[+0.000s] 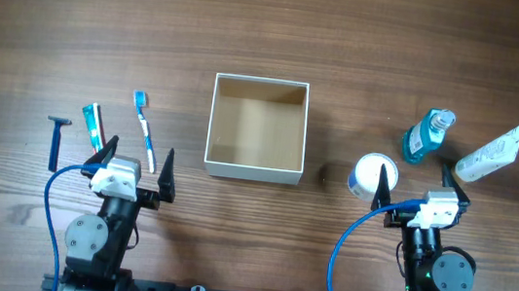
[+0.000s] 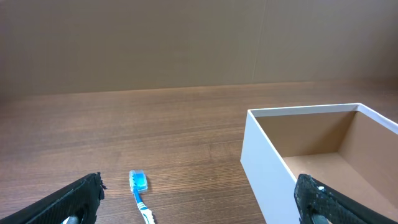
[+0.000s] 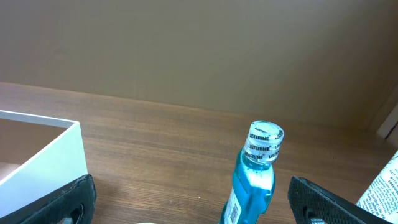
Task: Pack container
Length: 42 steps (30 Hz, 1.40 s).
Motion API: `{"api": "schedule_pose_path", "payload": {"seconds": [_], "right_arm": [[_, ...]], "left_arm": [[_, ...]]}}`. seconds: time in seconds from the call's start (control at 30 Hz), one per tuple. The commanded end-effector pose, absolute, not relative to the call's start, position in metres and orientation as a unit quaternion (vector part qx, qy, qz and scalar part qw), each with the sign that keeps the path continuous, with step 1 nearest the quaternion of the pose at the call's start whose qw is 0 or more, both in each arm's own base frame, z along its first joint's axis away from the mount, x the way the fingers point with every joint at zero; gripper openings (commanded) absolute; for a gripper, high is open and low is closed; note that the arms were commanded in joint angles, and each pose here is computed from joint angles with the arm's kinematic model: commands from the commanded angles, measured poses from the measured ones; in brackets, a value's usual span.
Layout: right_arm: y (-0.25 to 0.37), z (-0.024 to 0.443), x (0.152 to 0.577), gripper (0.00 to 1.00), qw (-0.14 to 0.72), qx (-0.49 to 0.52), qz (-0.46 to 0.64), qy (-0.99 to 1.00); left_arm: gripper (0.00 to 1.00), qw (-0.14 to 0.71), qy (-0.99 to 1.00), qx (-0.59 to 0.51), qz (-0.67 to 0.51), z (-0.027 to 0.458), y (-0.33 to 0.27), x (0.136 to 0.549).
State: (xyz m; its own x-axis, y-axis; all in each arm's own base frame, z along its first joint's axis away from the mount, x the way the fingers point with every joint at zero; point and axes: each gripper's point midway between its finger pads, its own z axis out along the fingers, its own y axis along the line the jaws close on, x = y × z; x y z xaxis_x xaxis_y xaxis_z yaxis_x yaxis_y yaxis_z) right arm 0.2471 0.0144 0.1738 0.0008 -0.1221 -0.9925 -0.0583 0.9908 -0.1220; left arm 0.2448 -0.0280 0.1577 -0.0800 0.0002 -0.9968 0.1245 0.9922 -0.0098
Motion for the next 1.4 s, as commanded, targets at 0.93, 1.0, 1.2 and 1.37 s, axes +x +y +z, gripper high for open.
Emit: {"api": "schedule_pose_path", "payload": {"seconds": [0.93, 1.0, 1.2, 1.37], "right_arm": [[0.037, 0.176, 0.244, 1.0, 0.708, -0.11, 0.021, 0.697], [0.039, 0.175, 0.244, 1.0, 0.705, -0.092, 0.047, 0.701], [0.042, 0.181, 0.242, 1.0, 0.679, -0.065, 0.09, 0.725], [0.043, 0.225, 0.238, 1.0, 0.645, -0.061, 0.094, 0.756]], "left_arm": [[1.0, 0.678, 0.733, 0.036, -0.049, 0.156, -0.028, 0.245], [1.0, 0.678, 0.733, 0.036, -0.049, 0.156, -0.028, 0.245], [1.0, 0.67, 0.736, -0.016, -0.095, 0.165, -0.027, 0.242], [1.0, 0.65, 0.753, -0.023, -0.097, 0.211, -0.026, 0.232]]}}
